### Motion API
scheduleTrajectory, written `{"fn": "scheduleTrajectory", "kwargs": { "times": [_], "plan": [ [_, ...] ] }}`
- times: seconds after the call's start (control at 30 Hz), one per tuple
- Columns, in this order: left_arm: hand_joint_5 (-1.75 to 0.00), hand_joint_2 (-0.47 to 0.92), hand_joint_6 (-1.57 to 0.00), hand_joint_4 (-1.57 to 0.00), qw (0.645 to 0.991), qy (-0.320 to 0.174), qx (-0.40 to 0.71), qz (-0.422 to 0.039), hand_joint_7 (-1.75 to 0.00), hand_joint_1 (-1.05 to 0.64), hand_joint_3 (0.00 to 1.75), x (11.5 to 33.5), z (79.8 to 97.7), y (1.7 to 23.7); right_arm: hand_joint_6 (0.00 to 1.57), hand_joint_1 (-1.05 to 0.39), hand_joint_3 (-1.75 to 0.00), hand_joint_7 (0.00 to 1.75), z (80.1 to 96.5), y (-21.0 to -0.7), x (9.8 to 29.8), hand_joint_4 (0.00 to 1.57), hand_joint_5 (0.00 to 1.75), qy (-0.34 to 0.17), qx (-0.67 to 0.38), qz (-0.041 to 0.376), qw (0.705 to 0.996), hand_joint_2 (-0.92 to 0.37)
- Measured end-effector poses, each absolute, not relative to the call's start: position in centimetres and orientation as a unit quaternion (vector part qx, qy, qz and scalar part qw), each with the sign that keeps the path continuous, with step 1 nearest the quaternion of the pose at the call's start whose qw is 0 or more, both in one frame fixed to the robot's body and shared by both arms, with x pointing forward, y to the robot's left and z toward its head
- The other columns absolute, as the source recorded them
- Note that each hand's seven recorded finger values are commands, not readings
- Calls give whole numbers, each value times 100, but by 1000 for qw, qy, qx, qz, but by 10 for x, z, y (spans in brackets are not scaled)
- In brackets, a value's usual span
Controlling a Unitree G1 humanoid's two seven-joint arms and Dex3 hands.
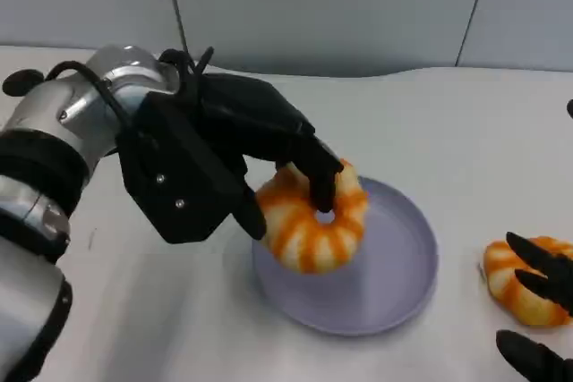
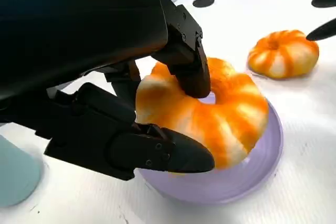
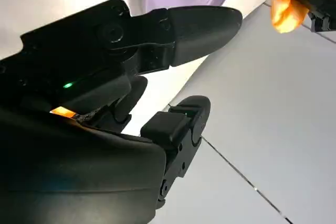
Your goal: Grasp the bread from the table and place it into the plate.
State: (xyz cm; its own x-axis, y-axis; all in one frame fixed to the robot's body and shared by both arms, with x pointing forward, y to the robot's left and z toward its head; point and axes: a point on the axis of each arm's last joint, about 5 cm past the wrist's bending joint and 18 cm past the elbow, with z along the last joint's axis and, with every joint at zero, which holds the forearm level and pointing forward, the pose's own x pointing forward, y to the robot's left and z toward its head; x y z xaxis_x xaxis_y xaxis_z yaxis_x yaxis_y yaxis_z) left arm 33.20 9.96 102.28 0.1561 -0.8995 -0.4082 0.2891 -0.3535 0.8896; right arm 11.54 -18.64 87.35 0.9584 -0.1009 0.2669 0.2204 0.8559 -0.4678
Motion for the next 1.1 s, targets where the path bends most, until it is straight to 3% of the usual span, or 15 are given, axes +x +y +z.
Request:
{"fn": "scheduleTrajectory", "kwargs": {
  "times": [0.1,0.27,0.4,0.53,0.63,0.73,0.9,1.1],
  "plan": [
    [-68,92,-50,-18,503,-266,571,-592,-104,-74,30,332,1022,100,60,-34,-33,0,874,-186,115,79,0,-117,-255,-84,956,-92],
    [-51,92,-39,-35,502,-265,571,-593,-102,-76,32,332,1022,100,60,-34,-33,0,875,-186,116,79,1,-120,-255,-84,956,-92],
    [-41,92,-37,-49,496,-256,572,-601,-75,-76,31,332,1022,100,60,-34,-33,0,875,-186,116,78,0,-120,-255,-85,956,-92],
    [-30,92,-34,-57,506,-246,563,-605,-25,-79,32,333,1021,100,60,-34,-34,0,875,-186,115,78,0,-120,-255,-84,956,-92],
    [-27,92,-33,-59,509,-231,562,-610,-14,-80,32,333,1017,100,60,-33,-34,0,875,-186,115,79,1,-119,-255,-85,956,-92],
    [-25,92,-33,-57,509,-228,562,-611,-11,-80,34,333,1016,101,60,-33,-33,0,875,-186,115,79,1,-120,-255,-85,956,-92],
    [-31,92,-49,-62,511,-254,555,-605,-14,-74,28,332,1017,103,60,-34,-34,0,875,-186,115,77,0,-120,-255,-84,956,-92],
    [-52,92,-59,-57,569,-313,507,-567,-8,-68,28,330,1019,121,60,-34,-34,0,875,-186,114,78,0,-120,-255,-84,956,-92]
  ]
}}
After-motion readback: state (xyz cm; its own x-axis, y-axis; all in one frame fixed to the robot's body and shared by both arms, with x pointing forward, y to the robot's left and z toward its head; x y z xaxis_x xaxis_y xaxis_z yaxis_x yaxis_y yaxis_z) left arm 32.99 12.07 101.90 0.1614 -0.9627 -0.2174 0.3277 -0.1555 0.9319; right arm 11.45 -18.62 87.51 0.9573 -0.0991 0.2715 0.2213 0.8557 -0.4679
